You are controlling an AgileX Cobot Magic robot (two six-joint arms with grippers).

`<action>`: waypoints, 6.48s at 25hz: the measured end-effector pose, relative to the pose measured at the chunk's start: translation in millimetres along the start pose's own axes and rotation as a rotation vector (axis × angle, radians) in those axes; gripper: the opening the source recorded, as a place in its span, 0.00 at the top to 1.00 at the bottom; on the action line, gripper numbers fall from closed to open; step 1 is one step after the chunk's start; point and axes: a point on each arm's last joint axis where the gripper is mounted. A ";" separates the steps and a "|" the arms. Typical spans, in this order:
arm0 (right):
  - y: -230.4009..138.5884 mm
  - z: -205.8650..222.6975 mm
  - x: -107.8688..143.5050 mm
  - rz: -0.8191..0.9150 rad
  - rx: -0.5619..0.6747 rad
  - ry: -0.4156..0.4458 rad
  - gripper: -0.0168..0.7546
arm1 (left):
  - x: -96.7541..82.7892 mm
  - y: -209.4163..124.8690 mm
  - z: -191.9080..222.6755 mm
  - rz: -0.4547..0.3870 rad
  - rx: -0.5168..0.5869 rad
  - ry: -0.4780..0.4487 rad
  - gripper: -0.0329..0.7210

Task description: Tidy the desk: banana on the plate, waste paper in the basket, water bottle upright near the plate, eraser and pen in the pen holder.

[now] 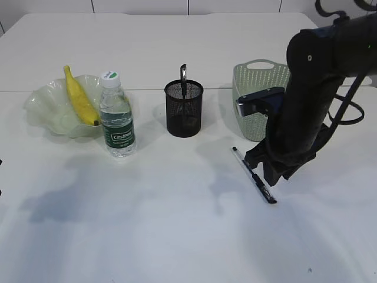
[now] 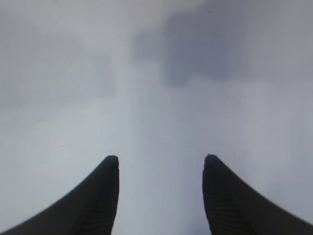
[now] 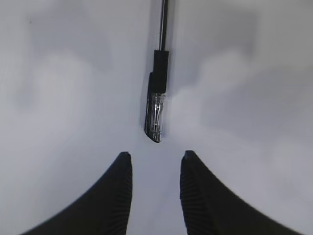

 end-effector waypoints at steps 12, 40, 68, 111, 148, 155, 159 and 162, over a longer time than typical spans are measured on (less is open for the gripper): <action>8.4 43.8 1.4 0.000 0.020 0.002 0.59 | -0.3 0.0 0.0 -0.003 0.000 -0.003 0.46; 9.8 67.2 -2.0 0.031 0.057 0.023 0.87 | -0.1 4.6 -0.1 -0.007 -0.051 -0.002 0.48; -94.9 -75.3 28.2 -0.328 0.007 -0.021 0.88 | -51.3 -0.2 3.0 0.308 -0.036 -0.043 0.49; -88.2 -102.7 50.7 -0.334 -0.036 0.180 0.88 | -215.0 -7.4 -26.9 1.903 -1.005 0.206 0.28; -82.8 -129.9 77.9 -0.349 -0.117 0.487 0.88 | -217.9 -6.9 -15.7 2.067 -0.981 0.273 0.43; -83.0 -129.9 77.9 -0.357 -0.117 0.487 0.88 | -218.0 -6.9 -15.7 2.069 -0.981 0.274 0.69; -83.0 -129.9 77.9 -0.359 -0.118 0.487 0.88 | -217.8 -6.9 -15.6 2.069 -0.979 0.276 0.72; -83.0 -129.9 77.9 -0.360 -0.117 0.487 0.88 | -217.8 -6.9 -15.6 2.069 -0.979 0.276 0.73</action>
Point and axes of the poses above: a point on each arm's last joint axis where the gripper is mounted, z pointing out along that axis toward the gripper, x along the wrist's bending axis when the last joint is at zero, y = z × x, and after that the axes turned 8 degrees about z, right-handed
